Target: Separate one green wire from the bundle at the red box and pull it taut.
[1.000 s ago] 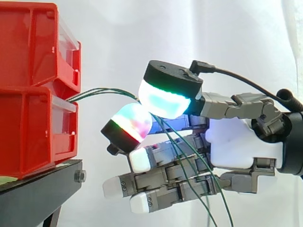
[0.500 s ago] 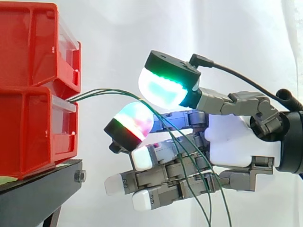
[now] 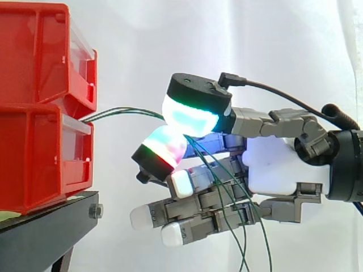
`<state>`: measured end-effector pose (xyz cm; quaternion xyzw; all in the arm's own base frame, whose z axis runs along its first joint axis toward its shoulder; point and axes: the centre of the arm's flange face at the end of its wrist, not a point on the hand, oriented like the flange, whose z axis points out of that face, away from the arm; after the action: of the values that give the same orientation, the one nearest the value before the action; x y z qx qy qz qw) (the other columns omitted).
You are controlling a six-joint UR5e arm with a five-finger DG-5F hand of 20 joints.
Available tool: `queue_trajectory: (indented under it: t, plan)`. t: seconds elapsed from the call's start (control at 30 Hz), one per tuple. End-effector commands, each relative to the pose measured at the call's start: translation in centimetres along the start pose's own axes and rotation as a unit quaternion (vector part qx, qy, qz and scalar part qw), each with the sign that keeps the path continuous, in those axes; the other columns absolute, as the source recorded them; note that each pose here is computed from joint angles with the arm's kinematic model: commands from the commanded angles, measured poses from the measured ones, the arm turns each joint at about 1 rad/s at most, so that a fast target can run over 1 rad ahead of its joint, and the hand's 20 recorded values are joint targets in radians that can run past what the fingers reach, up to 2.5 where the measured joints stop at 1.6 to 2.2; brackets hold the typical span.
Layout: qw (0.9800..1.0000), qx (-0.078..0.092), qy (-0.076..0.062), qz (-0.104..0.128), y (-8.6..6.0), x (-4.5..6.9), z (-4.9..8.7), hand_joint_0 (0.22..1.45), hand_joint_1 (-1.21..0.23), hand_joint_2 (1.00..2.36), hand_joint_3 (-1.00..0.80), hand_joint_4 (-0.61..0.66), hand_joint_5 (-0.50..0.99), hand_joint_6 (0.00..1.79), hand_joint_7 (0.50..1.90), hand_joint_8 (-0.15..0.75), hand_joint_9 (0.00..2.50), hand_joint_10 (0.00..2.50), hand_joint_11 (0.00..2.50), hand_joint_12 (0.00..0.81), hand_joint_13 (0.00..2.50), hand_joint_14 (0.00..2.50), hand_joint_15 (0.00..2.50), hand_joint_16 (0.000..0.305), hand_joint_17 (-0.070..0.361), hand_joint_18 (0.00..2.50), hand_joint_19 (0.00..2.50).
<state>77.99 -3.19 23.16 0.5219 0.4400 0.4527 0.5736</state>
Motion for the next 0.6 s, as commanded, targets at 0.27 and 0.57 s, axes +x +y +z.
queue_trajectory:
  t: [0.27,0.57]
  plan:
    - [0.9998,0.005,-0.009,-0.016,2.2,-1.5,1.1,0.55,-0.52,1.00,-0.47,0.24,-0.13,0.85,1.30,0.328,1.01,0.02,0.61,0.403,0.61,0.01,0.27,0.057,0.128,0.62,0.43]
    - [0.9996,0.001,-0.013,-0.026,2.5,-1.5,1.3,0.57,-0.68,1.02,-0.20,0.25,-0.13,0.86,1.36,0.331,0.99,0.02,0.61,0.402,0.62,0.01,0.28,0.056,0.127,0.63,0.43]
